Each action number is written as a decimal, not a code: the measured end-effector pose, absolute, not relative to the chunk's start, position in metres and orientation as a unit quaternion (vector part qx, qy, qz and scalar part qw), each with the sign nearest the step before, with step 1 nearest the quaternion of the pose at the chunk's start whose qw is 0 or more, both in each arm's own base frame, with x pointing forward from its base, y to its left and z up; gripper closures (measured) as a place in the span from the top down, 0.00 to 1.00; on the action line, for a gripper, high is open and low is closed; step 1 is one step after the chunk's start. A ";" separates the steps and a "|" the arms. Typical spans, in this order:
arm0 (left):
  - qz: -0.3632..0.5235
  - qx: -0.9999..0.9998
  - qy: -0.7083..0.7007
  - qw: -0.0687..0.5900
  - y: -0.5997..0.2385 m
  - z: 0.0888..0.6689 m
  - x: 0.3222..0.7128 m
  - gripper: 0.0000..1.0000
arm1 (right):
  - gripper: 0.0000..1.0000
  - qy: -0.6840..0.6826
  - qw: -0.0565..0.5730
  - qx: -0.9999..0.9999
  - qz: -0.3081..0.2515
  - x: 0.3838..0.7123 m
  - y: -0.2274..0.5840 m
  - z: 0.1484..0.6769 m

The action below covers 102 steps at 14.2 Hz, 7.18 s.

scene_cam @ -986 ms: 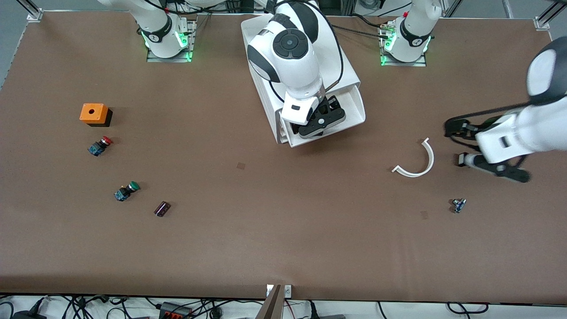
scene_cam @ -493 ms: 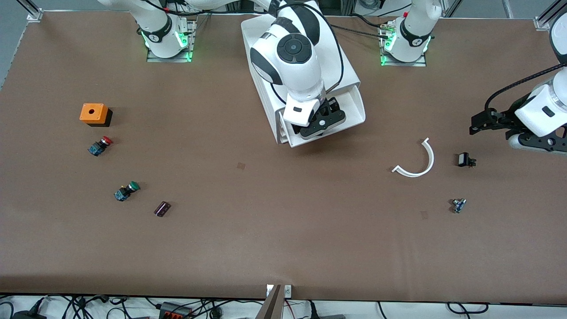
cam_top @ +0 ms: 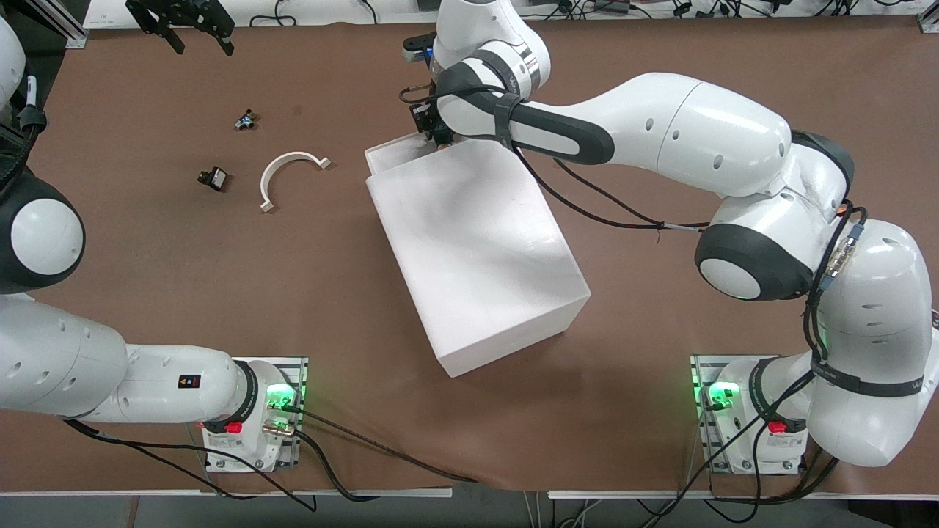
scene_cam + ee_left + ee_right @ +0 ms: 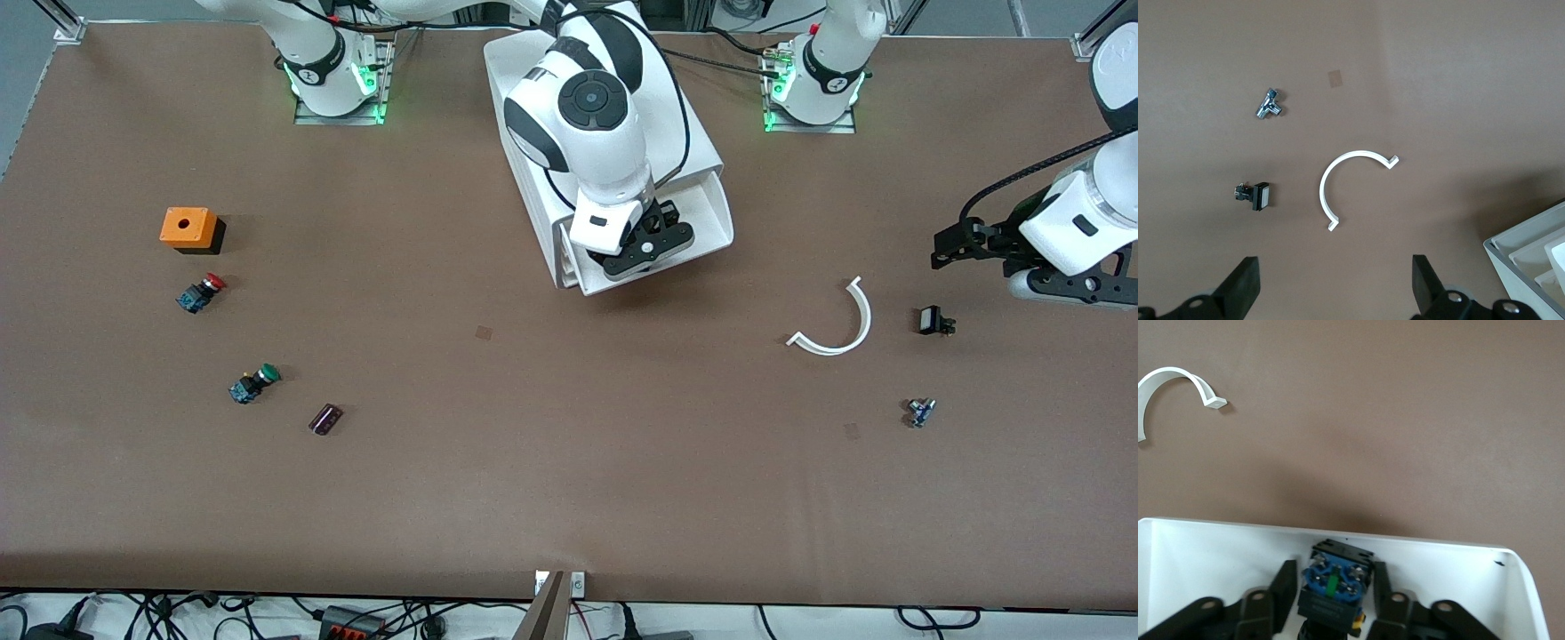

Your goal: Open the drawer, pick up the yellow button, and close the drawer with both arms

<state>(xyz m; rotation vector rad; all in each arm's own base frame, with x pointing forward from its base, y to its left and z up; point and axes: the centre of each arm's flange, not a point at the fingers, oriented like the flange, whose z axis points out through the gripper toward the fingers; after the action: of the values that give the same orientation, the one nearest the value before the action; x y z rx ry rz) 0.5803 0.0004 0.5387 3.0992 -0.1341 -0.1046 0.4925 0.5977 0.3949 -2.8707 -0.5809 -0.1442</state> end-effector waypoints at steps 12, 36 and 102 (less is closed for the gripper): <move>-0.042 0.998 -0.036 0.019 -0.010 0.537 0.578 1.00 | 0.42 -0.173 0.091 -0.979 -0.057 0.525 0.563 0.459; -0.136 0.980 0.099 0.106 -0.299 0.345 0.583 1.00 | 0.42 -0.046 0.002 -0.994 0.098 0.648 0.157 0.237; 0.010 0.995 -0.099 -0.007 -0.026 0.586 0.538 1.00 | 1.00 0.036 -0.008 -0.999 0.022 0.576 -0.052 0.560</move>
<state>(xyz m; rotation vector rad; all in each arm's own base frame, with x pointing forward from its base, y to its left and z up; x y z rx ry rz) 0.5377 -0.0259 0.5862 3.1404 -0.3114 0.0327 0.5762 -0.0521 0.5602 -3.1543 0.1135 0.0688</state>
